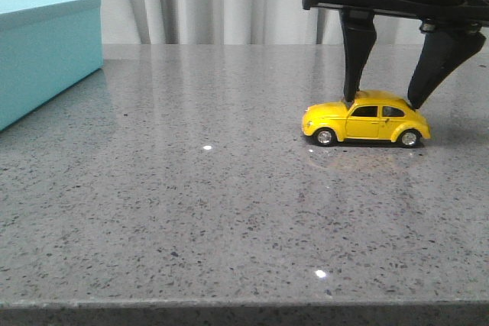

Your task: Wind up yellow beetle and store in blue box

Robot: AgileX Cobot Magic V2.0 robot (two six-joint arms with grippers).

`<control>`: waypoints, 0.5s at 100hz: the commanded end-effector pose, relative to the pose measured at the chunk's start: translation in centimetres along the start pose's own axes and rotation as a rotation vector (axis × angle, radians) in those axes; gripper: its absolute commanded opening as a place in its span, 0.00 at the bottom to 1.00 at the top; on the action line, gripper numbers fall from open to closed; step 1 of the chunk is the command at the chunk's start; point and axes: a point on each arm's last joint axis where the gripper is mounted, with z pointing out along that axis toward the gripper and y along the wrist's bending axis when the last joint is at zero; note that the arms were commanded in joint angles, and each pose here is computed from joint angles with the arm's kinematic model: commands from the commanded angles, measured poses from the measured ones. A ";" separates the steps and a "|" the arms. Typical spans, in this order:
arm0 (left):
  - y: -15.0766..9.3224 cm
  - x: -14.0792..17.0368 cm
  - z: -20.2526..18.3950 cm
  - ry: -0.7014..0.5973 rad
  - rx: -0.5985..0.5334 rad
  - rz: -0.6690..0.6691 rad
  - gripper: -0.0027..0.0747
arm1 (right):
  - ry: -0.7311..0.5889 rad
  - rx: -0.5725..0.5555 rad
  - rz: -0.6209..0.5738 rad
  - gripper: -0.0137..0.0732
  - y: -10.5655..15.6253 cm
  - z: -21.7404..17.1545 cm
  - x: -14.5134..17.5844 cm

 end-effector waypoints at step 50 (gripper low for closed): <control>-0.1 -1.8 -0.2 -0.110 0.004 -0.008 0.42 | -0.028 -0.002 0.011 0.67 -0.4 -1.3 -0.5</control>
